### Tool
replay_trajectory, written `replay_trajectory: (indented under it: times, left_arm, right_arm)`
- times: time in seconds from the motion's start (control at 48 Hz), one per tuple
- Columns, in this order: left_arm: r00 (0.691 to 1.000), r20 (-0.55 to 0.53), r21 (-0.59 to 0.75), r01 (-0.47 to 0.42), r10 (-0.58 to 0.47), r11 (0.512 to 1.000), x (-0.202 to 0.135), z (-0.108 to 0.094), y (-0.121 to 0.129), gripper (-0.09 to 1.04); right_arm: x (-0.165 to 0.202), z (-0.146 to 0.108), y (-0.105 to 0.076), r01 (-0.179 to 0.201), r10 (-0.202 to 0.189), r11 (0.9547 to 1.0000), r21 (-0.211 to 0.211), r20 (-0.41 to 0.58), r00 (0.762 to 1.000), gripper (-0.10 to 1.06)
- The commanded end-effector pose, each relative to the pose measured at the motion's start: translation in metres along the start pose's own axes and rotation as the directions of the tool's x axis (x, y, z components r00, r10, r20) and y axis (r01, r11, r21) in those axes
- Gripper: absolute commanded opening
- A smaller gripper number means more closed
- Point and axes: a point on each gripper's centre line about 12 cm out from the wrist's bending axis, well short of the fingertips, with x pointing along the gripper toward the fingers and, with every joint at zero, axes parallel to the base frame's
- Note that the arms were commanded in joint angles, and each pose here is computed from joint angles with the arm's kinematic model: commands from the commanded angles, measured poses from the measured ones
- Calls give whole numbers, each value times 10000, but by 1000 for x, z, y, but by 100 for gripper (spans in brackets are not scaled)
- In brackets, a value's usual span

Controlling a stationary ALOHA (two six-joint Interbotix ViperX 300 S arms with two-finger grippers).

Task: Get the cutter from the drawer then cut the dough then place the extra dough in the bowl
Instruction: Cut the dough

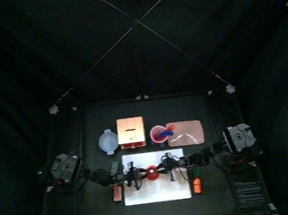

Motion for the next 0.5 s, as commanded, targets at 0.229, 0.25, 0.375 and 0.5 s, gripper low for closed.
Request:
replay_trajectory:
  times: [0.229,0.25,0.375,0.5]
  left_arm:
    - [9960,-879,-541,-202,154,9983,0,-26,5,57]
    - [9960,-878,-549,-209,160,9983,0,-27,5,57]
    - [9946,-1031,-584,-194,133,9981,0,-32,3,57]
    - [9928,-1189,-609,-225,152,9979,0,-34,3,57]
  right_arm:
    - [8,-18,-3,134,-123,9998,140,-793,9968,45]
    - [8,-18,-2,126,-115,9998,128,-809,9967,45]
    - [10,-21,-3,141,-128,9998,136,-870,9961,45]
    - [10,-22,-4,228,-206,9995,223,-914,9956,45]
